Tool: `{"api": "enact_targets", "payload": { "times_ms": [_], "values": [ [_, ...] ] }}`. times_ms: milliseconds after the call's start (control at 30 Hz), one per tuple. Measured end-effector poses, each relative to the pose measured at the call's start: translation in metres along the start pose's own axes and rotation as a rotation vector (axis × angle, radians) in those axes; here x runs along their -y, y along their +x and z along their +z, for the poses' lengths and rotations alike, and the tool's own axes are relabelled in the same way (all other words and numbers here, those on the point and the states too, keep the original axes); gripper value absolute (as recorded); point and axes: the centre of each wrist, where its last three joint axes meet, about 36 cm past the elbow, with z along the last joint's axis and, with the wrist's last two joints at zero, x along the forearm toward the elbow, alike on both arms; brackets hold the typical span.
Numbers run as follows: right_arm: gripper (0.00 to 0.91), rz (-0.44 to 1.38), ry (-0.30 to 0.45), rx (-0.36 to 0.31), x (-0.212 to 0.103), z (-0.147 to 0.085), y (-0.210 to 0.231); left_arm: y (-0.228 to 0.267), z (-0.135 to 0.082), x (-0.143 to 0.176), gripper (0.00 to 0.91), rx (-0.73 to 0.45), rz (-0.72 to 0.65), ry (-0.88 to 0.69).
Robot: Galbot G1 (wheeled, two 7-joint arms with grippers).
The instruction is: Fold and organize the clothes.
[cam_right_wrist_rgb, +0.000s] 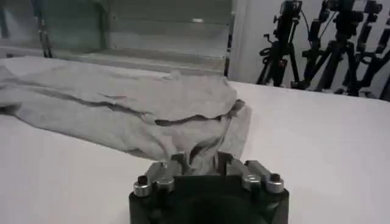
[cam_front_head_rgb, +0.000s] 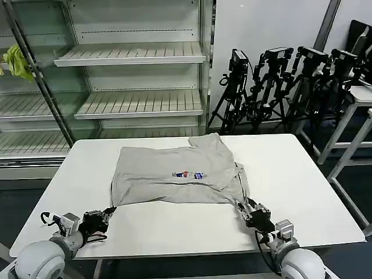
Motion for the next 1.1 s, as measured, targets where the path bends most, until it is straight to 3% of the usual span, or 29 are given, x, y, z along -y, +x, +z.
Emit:
{"api": "enact_targets", "payload": {
  "times_ms": [633,1100],
  "values": [
    [0.0,0.003,0.007,0.002,0.001,-0.004,0.009,0.006,0.0,0.004,0.05,-0.005,0.007,-0.002],
    [0.0,-0.008,0.026,-0.072,0.008,-0.023,0.059,0.024,-0.006,0.009,0.05,-0.056,0.03,-0.029]
  ]
}}
